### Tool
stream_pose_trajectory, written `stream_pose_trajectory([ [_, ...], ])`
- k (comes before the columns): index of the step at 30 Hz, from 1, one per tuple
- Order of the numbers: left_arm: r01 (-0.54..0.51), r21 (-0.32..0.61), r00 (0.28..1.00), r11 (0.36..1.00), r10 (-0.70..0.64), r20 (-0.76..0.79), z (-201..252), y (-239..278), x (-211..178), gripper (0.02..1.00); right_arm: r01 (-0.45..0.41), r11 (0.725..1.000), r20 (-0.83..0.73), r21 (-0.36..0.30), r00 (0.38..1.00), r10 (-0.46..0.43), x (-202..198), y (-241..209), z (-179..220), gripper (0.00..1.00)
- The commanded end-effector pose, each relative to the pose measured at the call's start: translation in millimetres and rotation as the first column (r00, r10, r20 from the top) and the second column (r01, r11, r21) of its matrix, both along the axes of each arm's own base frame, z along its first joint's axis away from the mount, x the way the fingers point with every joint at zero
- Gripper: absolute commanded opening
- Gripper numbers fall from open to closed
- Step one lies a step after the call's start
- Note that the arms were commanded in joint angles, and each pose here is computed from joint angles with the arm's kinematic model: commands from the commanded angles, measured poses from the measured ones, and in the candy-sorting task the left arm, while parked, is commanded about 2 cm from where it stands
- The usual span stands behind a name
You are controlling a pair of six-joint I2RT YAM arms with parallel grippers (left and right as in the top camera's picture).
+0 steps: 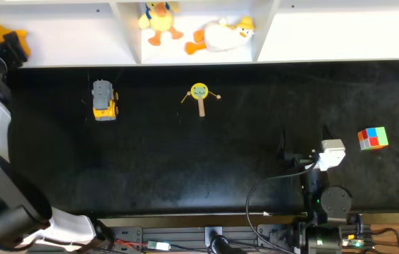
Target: Store Toys
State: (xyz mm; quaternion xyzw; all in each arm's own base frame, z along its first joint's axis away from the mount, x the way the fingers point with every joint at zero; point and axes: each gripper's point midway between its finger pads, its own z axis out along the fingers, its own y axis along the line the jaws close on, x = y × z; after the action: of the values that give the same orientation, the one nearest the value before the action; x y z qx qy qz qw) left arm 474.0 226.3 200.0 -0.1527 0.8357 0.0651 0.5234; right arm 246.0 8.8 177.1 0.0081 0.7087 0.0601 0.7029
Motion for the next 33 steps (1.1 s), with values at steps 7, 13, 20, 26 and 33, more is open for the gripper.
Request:
stream_pose_trajectory([
  [7, 0.033, -0.008, 0.999, 0.999, -0.033, -0.018, -8.4, -12.2, 9.7, 0.855, -0.007, 1.0, 0.0, 0.004, 1.0, 0.007, 0.2, 1.5, -3.2, 0.996],
  [13, 0.033, -0.015, 0.999, 0.999, -0.033, -0.029, -10.9, -12.9, 8.3, 0.998, -0.007, 1.0, 0.0, 0.004, 1.0, 0.007, 0.2, 1.5, -3.2, 0.996],
  [20, 0.032, -0.013, 0.999, 0.999, -0.033, -0.027, -4.5, -14.5, 5.0, 0.998, -0.007, 1.0, 0.0, 0.004, 1.0, 0.007, 0.2, 1.5, -3.2, 0.996],
  [26, 0.032, -0.023, 0.998, 0.999, -0.033, -0.044, 0.0, -18.4, -2.6, 0.998, -0.007, 1.0, 0.0, 0.004, 1.0, 0.007, 0.2, 1.5, -3.2, 0.993],
  [33, -0.006, -0.022, 0.996, 1.0, 0.004, -0.092, 5.2, -19.0, -20.1, 0.998, -0.007, 1.0, 0.0, 0.004, 1.0, 0.007, 0.2, 1.5, -3.2, 0.993],
])
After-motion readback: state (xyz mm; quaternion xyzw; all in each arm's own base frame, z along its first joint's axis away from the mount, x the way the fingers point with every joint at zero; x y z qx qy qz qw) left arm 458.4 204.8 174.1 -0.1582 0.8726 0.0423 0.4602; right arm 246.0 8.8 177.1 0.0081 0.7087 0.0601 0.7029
